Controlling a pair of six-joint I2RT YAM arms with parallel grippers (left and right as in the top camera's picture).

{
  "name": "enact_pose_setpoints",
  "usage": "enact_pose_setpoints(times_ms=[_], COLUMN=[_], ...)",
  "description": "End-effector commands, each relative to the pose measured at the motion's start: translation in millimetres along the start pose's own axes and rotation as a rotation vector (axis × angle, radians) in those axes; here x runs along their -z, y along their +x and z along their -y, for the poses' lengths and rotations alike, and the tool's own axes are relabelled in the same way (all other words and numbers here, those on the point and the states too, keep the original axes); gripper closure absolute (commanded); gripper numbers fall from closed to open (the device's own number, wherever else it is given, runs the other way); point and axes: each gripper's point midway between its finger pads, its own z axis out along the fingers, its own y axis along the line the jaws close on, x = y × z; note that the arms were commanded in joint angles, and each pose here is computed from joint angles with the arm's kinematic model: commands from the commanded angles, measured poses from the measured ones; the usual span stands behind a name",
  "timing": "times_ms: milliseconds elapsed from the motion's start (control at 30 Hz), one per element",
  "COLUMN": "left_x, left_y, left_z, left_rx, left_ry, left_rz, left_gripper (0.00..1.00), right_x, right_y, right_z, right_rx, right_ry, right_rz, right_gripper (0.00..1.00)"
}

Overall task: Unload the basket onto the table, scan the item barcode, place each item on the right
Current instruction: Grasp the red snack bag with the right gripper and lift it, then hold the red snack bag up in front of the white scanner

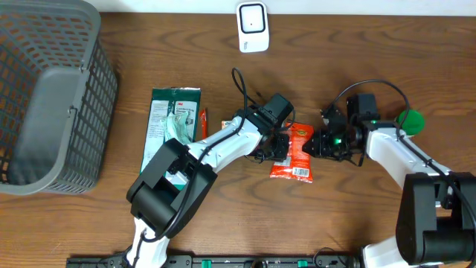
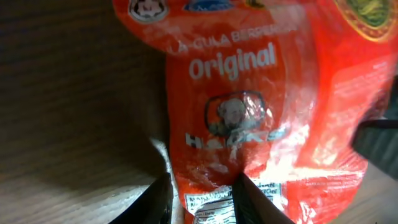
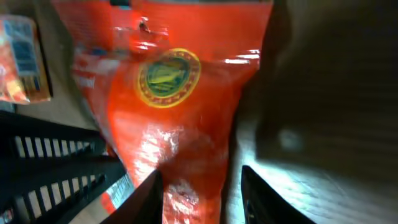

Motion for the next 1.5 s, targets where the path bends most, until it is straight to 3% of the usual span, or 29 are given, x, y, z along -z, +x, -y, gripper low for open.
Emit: enact_pose_setpoints(times_ms=[0,100,200,300,400,467,533,633,733,833,900,1067,1233,1267,1467], left_x=[-30,-33,-33,-33,-33,-33,-32,-24,3,56,109,212,323,345,441], left_y=[17,19,19,21,23,22,21,14,-3,-21,-29,-33,-19,-14,34], left_z=[-20,-24,-25,-26,-29,-30,-32,-27,-15,0,7,0,-31,-41,-105], left_rx=[0.028,0.032,0.032,0.035,0.034,0.034,0.034,0.031,0.000,-0.011,-0.013,-0.004,-0.017,0.002,0.180], left_ry=[-0.050,-0.064,-0.067,-0.072,-0.088,-0.092,-0.101,-0.088,-0.053,0.004,0.046,0.095,0.032,-0.002,-0.276], left_rz=[-0.088,-0.095,-0.095,-0.103,-0.108,-0.106,-0.099,-0.076,-0.014,0.098,0.195,0.403,0.698,0.768,1.091], left_gripper=[0.68,0.70,0.73,0.80,0.81,0.81,0.81,0.81,0.74,0.51,0.44,0.43,0.42,0.34,0.19], right_x=[-8,-18,-23,-22,-13,-10,-10,-7,4,24,44,87,145,154,189], right_y=[14,22,25,30,25,25,26,18,3,-11,-18,-32,-57,-65,-108], right_z=[-10,-8,-10,-23,-34,-34,-34,-36,-45,-58,-71,-99,-153,-165,-219], right_rx=[0.008,-0.036,-0.041,-0.030,-0.029,-0.036,-0.020,0.012,0.069,0.127,0.185,0.299,0.436,0.452,0.618], right_ry=[-0.117,-0.150,-0.191,-0.284,-0.377,-0.393,-0.391,-0.393,-0.399,-0.406,-0.416,-0.428,-0.448,-0.426,-0.087], right_rz=[0.002,0.030,0.063,0.052,0.065,0.065,0.065,0.095,0.144,0.208,0.269,0.397,0.492,0.504,0.591], right_gripper=[0.62,0.59,0.49,0.49,0.50,0.67,0.99,0.99,0.99,0.99,0.99,0.99,0.99,0.99,0.99])
